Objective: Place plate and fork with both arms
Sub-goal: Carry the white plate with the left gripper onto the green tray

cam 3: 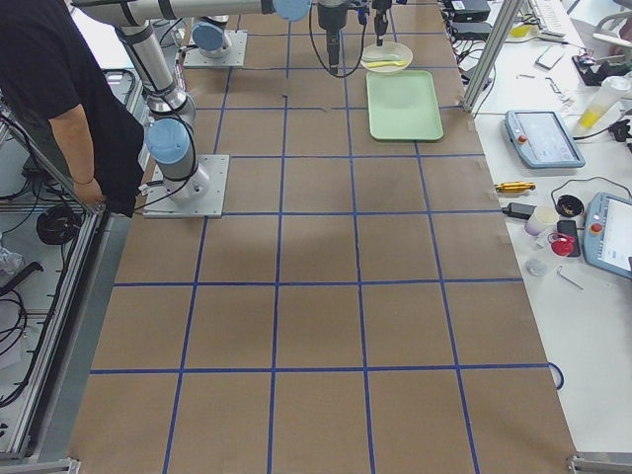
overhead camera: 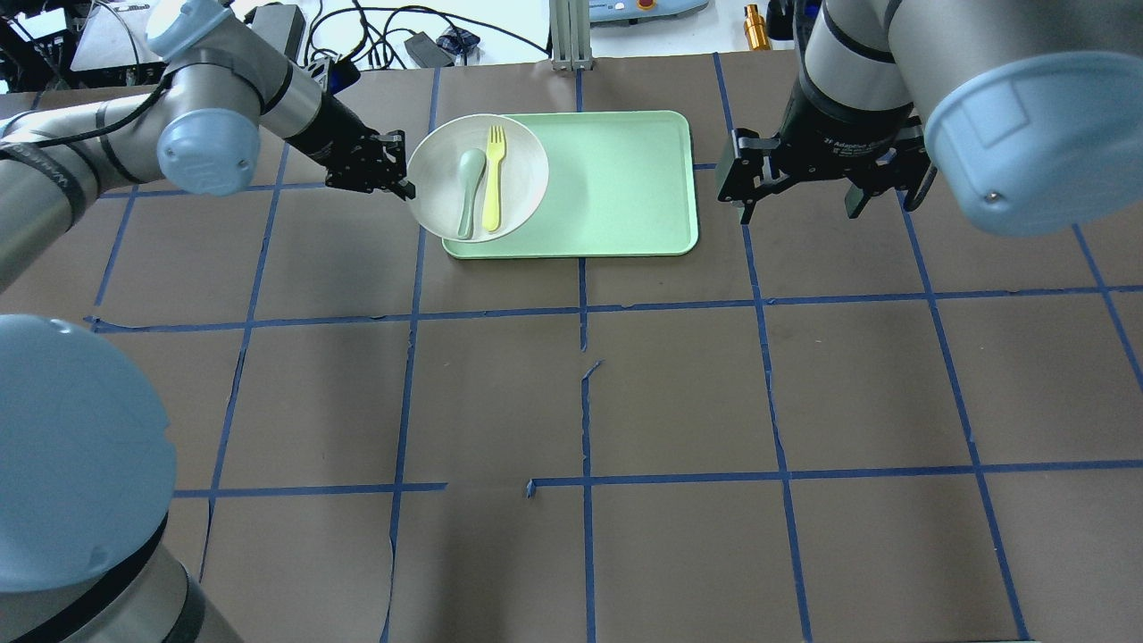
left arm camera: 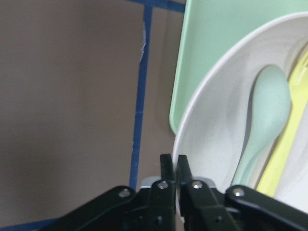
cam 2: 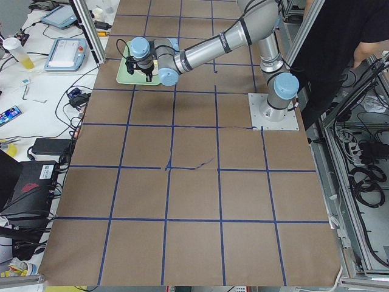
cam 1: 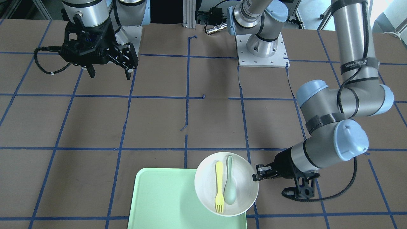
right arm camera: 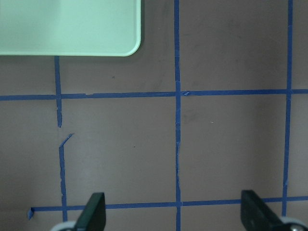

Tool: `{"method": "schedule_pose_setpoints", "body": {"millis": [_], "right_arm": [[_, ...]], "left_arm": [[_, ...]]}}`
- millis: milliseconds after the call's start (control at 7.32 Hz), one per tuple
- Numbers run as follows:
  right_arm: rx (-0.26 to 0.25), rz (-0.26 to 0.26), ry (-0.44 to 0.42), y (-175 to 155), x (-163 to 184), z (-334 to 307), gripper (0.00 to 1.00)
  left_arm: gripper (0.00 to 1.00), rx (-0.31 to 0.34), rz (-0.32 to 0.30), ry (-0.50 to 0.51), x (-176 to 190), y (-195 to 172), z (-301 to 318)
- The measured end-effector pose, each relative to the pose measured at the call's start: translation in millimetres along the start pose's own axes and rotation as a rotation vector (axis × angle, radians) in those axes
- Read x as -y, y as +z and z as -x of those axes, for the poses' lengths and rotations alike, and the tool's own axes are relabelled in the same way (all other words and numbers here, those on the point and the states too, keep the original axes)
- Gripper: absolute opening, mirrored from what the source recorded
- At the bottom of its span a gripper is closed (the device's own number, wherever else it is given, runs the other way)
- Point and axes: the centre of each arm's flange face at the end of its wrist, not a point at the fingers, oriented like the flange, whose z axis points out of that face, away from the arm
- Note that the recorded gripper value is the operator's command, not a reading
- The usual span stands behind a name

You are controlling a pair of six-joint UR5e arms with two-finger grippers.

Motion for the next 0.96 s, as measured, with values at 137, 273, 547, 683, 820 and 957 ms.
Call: {"method": "schedule_pose_setpoints", "body": {"millis": [137, 273, 547, 683, 820, 957], "right_arm": [[0.000, 0.000, 0.000, 0, 0, 0, 1.00], [0.000, 0.001, 0.000, 0, 0, 0, 1.00], [0.000, 0.000, 0.000, 0, 0, 0, 1.00], [0.000, 0.000, 0.000, 0, 0, 0, 1.00], [0.000, 0.000, 0.000, 0, 0, 0, 1.00], [0.000, 0.000, 0.000, 0, 0, 0, 1.00]], "left_arm": [[0.00, 0.002, 0.005, -0.005, 15, 18, -24], [0.00, 0.004, 0.009, -0.012, 27, 37, -46], [0.00, 0.010, 0.018, -0.030, 44, 70, -75], [0.00, 0.012, 0.022, -0.035, 48, 83, -83], [0.00, 0.018, 0.024, -0.038, 48, 96, -90], [0.00, 0.024, 0.023, -0.037, 47, 105, -95]]}}
